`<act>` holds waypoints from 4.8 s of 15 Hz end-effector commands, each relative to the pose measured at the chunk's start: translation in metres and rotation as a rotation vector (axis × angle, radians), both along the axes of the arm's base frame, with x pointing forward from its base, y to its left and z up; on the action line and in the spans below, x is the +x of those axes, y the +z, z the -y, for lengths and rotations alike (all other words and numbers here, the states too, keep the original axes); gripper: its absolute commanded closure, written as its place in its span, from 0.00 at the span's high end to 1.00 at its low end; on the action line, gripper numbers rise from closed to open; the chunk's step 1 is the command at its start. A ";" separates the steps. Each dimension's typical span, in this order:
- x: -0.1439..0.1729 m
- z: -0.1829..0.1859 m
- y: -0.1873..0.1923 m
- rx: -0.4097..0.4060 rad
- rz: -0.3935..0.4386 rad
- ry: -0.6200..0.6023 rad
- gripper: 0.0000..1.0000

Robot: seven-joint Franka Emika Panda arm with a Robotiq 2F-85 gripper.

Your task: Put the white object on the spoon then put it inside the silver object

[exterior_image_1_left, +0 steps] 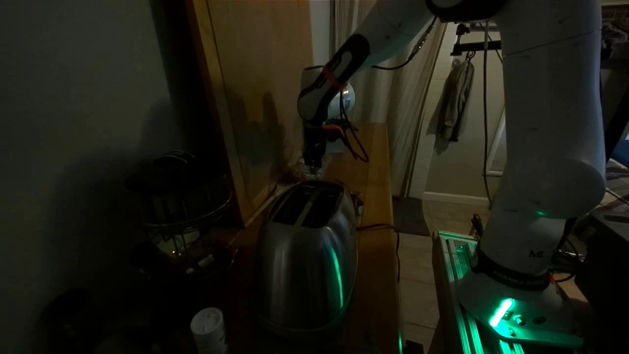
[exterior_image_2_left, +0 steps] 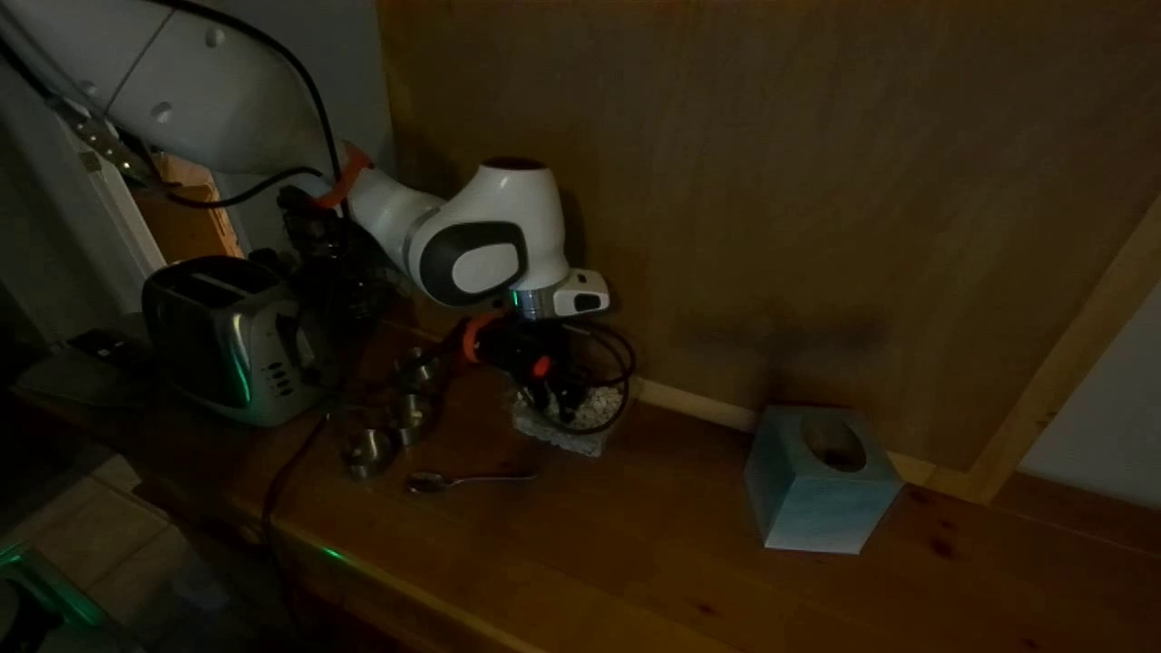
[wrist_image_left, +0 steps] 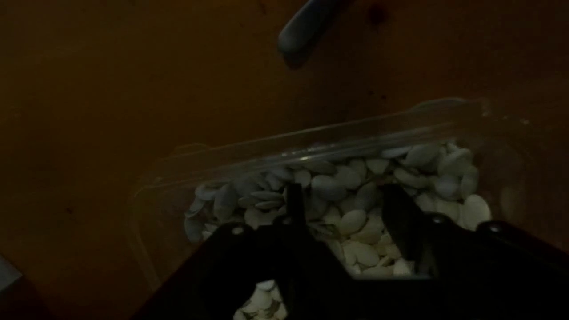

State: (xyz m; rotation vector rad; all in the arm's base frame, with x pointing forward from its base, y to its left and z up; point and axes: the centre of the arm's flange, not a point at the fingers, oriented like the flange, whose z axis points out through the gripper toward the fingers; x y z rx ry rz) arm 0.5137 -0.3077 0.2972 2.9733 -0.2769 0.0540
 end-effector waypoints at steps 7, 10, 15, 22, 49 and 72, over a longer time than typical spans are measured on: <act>0.009 0.008 -0.004 0.009 0.009 0.011 0.00; 0.009 0.008 -0.003 0.010 0.008 0.013 0.02; 0.011 0.005 0.017 0.007 0.026 0.026 0.01; 0.006 -0.005 0.065 -0.001 0.048 0.044 0.01; -0.095 -0.017 0.069 0.193 -0.350 -0.191 0.02; -0.108 -0.038 -0.007 0.306 -0.348 -0.332 0.01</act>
